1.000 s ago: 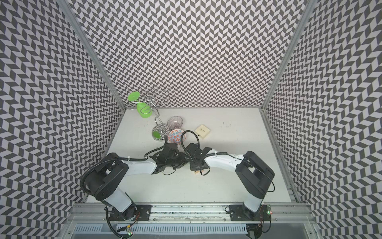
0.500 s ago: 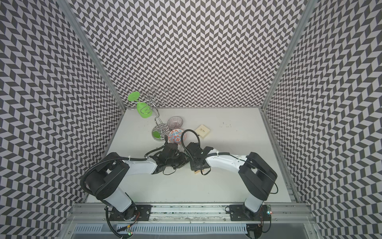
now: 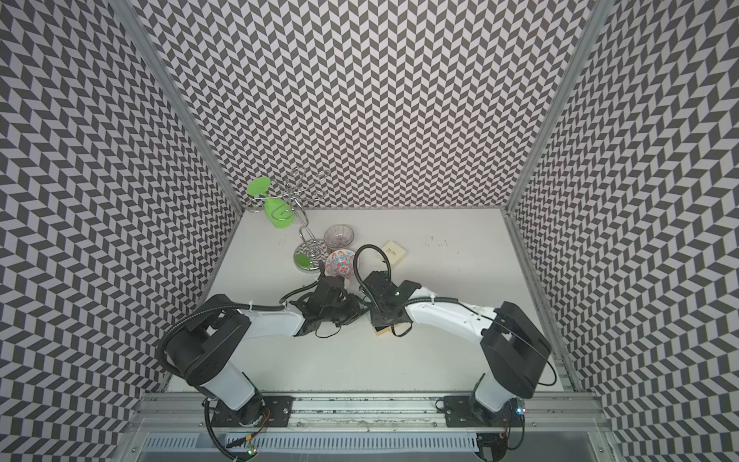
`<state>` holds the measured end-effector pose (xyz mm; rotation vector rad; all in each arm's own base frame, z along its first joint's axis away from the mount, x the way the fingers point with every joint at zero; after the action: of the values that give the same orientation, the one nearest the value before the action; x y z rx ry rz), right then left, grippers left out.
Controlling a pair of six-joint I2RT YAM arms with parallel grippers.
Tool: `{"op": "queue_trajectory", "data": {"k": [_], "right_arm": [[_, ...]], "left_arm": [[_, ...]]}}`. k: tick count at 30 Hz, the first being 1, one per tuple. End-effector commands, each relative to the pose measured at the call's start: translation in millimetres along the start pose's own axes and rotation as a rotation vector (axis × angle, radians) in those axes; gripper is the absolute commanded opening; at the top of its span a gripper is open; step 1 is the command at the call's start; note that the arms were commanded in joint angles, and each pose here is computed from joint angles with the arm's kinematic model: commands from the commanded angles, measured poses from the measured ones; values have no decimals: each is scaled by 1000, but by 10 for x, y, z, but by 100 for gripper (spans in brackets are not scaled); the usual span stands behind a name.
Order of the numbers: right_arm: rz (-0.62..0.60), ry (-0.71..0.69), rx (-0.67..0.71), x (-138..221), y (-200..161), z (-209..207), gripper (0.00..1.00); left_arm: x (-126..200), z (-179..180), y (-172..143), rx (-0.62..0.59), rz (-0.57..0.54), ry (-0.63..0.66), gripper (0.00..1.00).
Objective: Take out the earrings from the drawer-style jewelry box
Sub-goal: Pick up the earring from the drawer, then place the earring at the center of the board.
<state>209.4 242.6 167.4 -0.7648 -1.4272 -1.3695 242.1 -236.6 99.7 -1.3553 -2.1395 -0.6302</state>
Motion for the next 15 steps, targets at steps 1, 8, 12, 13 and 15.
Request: {"op": "queue_trajectory", "data": {"k": [1, 8, 12, 13, 15], "right_arm": [[-51, -27, -48, 181, 0, -107, 6], [-41, -89, -152, 253, -311, -543, 7], [0, -105, -200, 186, -513, -771, 8], [19, -106, -207, 164, -572, -815, 8], [47, -101, -226, 119, -672, -877, 8]], "left_arm": [[-65, 160, -51, 7, 18, 95, 35], [-66, 129, -34, -6, 17, 92, 35], [-69, 128, -39, -8, 20, 90, 35], [-67, 116, -37, -10, 20, 86, 35], [-68, 112, -36, -11, 21, 85, 35]]}}
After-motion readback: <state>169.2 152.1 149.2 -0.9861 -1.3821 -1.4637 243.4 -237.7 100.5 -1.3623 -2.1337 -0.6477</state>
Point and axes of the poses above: each gripper's point midway between its finger pads, its own x axis back along the fingers, its own z axis along the line the jaws close on, y = z × x, the point moved 9 cm from there along x, back along the fingers, and after that the axes turned 5 degrees about x, right-handed, at the moved point
